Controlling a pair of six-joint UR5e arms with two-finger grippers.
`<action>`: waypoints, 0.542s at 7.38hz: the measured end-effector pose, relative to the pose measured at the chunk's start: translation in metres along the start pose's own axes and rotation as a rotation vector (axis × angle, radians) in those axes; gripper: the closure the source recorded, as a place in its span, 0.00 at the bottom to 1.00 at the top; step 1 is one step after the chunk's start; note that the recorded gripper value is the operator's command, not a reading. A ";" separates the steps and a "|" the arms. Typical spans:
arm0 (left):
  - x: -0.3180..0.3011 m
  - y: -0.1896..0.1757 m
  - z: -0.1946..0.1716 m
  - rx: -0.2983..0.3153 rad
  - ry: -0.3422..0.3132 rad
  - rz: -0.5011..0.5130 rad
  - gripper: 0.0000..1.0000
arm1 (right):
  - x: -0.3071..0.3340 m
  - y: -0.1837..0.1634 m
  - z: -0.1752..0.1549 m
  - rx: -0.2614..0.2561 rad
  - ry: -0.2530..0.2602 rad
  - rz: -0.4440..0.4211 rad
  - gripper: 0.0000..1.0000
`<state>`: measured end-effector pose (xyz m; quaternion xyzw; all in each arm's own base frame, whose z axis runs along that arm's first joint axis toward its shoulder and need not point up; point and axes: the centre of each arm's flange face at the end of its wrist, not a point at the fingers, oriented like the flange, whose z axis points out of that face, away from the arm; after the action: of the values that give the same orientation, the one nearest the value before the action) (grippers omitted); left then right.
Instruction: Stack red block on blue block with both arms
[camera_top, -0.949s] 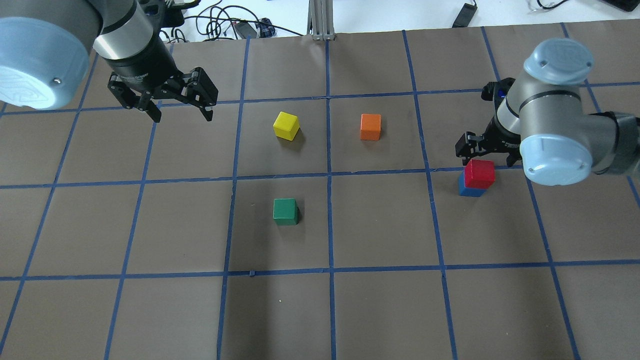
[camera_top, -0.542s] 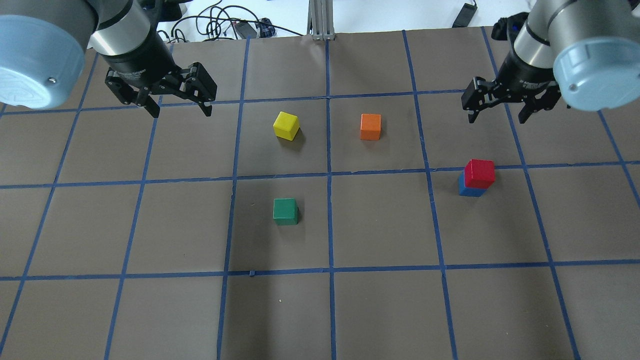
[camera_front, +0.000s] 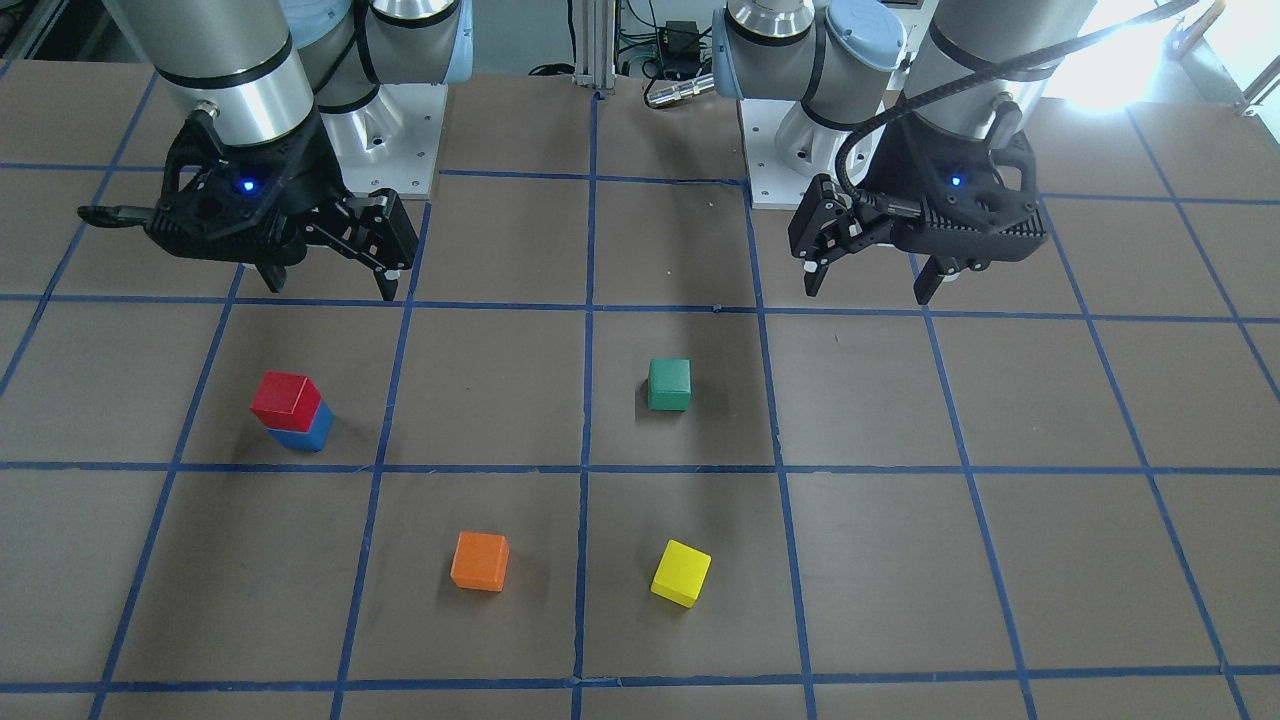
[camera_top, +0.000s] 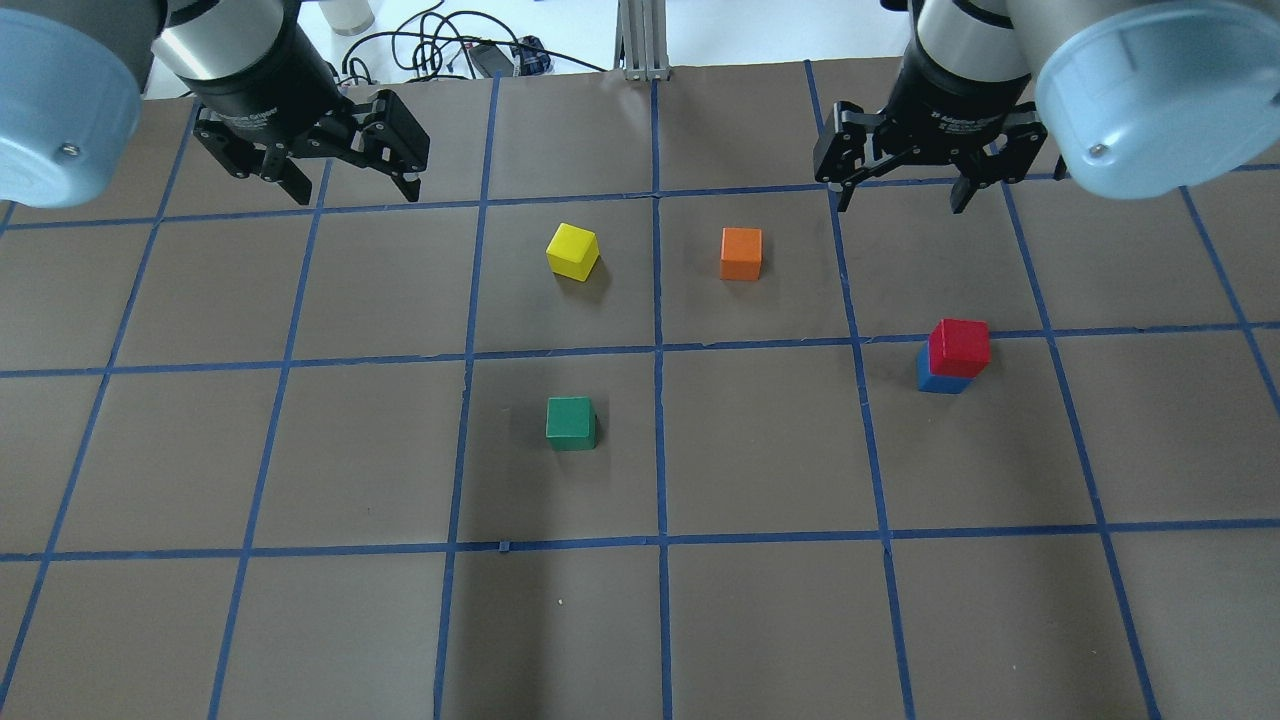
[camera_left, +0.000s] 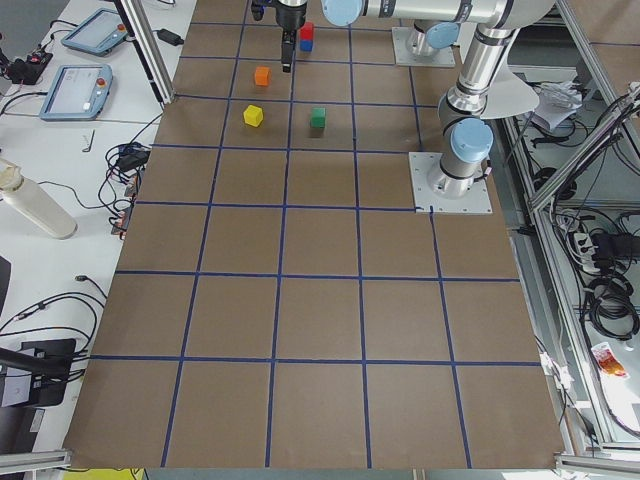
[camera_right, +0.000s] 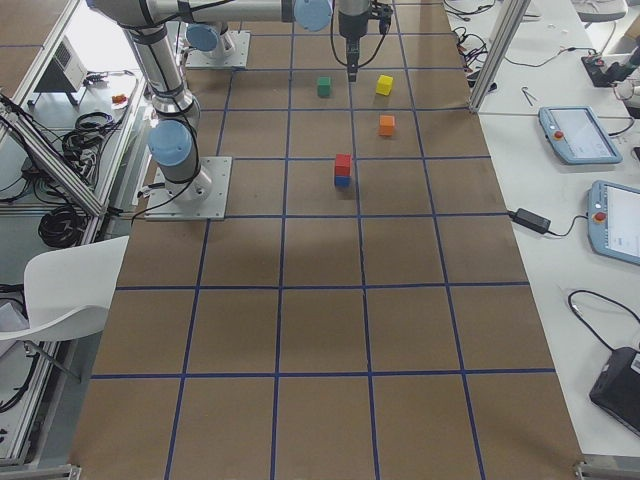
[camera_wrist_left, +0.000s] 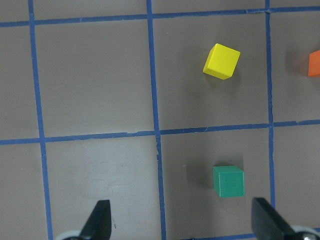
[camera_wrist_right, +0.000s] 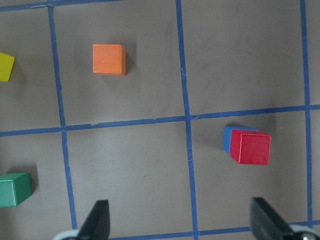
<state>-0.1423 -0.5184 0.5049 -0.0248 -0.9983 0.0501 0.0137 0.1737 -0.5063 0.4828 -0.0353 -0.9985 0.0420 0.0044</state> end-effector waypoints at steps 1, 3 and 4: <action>0.004 -0.002 0.005 -0.012 0.002 0.008 0.00 | 0.001 -0.001 0.000 0.006 -0.002 0.005 0.00; 0.014 -0.002 0.015 -0.037 0.005 0.027 0.00 | 0.012 -0.005 -0.003 0.013 -0.002 0.032 0.00; 0.017 0.000 0.019 -0.045 0.004 0.032 0.00 | 0.014 -0.007 -0.004 0.017 -0.001 0.038 0.00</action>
<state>-0.1600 -0.5189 0.4867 -0.0413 -0.9987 0.0278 0.0143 0.1589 -0.5116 0.4878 -0.0543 -0.9972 0.0508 0.0034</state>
